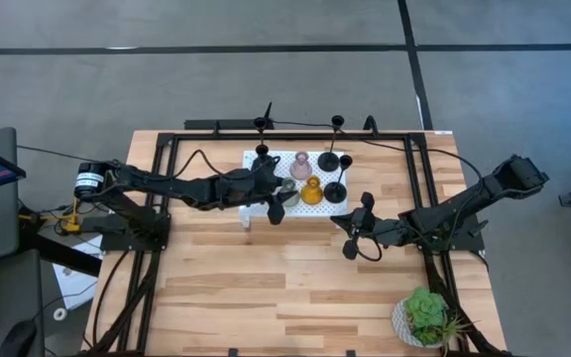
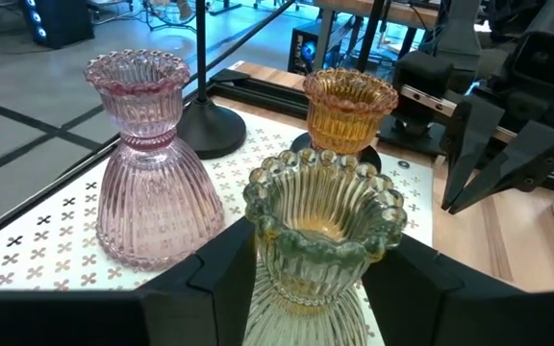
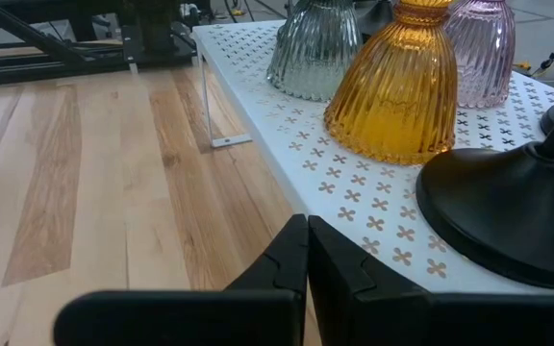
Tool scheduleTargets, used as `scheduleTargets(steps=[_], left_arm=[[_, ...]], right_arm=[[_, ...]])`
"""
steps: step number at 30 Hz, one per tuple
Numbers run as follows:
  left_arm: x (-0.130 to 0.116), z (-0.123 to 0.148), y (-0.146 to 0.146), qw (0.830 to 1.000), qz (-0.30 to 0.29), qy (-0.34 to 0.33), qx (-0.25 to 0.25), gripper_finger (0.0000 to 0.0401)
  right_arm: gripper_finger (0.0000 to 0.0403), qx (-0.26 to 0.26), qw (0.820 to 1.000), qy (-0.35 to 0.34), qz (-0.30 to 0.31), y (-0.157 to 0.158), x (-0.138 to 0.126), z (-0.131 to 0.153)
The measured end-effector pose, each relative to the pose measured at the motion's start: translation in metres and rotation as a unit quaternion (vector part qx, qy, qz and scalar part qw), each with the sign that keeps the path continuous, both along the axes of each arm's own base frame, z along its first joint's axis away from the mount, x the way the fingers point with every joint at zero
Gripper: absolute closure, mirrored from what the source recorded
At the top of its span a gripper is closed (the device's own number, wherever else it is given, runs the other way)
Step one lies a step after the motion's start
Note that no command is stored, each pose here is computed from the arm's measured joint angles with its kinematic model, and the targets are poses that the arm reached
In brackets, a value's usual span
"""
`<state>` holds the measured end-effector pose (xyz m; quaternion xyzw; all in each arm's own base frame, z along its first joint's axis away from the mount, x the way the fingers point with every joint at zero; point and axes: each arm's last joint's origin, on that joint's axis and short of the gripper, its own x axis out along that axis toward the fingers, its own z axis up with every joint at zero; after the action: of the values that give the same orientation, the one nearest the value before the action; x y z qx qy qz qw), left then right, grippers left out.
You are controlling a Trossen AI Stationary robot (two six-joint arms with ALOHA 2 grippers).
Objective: Pick & Place candle stick holders
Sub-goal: Put the green candle holder on the shelf
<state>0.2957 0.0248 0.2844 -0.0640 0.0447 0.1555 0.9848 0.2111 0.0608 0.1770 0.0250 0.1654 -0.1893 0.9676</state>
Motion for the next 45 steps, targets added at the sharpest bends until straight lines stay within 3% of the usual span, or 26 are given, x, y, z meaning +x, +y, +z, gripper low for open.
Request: scheduleTargets(steps=[19, 35, 45], left_arm=[[0.0001, 0.0014, 0.0000, 1.000, 0.000, -0.008, 0.001, 0.0221], [0.0001, 0.0007, -0.0008, 1.000, -0.001, -0.005, 0.001, 0.0114], [0.0006, 0.0001, -0.0092, 1.000, -0.015, -0.003, 0.000, 0.0113]], right_arm=[[0.0403, 0.000, 1.000, 0.000, 0.000, 0.0000, 0.0000, 0.0000], [0.0403, -0.004, 1.000, 0.013, 0.000, -0.0004, -0.0010, -0.0022], [0.0403, -0.004, 1.000, 0.013, 0.000, -0.0003, -0.0010, -0.0022]])
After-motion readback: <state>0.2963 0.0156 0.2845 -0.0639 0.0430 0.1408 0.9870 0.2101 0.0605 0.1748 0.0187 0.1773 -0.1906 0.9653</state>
